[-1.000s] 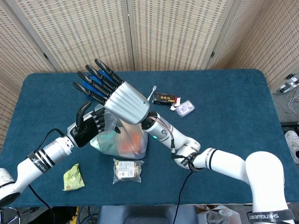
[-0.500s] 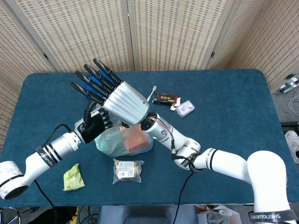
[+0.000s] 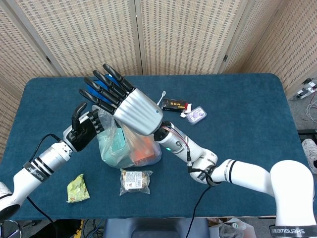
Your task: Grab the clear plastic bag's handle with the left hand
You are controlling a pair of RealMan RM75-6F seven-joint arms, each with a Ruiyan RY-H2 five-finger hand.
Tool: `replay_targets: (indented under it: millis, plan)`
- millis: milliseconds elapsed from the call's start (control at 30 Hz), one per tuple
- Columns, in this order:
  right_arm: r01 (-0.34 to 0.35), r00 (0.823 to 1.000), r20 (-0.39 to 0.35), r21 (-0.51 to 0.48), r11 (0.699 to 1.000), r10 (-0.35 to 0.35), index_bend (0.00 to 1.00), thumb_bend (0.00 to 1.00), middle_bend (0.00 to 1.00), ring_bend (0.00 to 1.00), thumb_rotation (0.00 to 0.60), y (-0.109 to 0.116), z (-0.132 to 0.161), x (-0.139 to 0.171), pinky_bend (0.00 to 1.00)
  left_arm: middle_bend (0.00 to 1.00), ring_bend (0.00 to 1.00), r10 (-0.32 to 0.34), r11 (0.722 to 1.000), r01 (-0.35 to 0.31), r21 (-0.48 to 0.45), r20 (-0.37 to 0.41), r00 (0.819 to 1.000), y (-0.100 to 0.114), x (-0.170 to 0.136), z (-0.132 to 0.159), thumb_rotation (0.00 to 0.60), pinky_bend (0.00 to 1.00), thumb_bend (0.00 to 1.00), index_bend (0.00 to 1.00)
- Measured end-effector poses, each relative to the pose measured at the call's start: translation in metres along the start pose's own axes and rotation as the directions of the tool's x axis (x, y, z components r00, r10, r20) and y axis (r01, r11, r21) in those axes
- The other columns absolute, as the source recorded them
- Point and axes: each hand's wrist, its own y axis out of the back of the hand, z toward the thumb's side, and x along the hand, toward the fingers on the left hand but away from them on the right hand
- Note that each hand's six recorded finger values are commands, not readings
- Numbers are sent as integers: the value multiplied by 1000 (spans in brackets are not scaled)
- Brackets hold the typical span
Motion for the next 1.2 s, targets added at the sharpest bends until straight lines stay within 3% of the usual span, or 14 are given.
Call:
replay_targets:
  millis: [100,567,833,1200]
  plan:
    - [-2,1000,1,3,1000,2,0,262,102,0,600,0,0,0,12,255,227,-12,1000,12,-8,-1,1000,-4,1,-2,0,197,210,185]
    - [-6,1000,22,0,1000,6,0,262,102,0,600,0,-1,-3,12,231,221,-72,997,72,-19,-23,997,-24,6,-19,0,180,210,203]
    - [-12,999,33,1,1000,12,0,262,102,0,600,0,-2,-4,12,241,246,-82,996,82,-25,30,996,-32,15,-12,0,180,210,243]
    - [-21,999,35,-8,1000,21,0,262,102,0,600,2,-3,-1,12,250,262,-43,999,42,5,75,996,-30,21,-9,0,180,209,253]
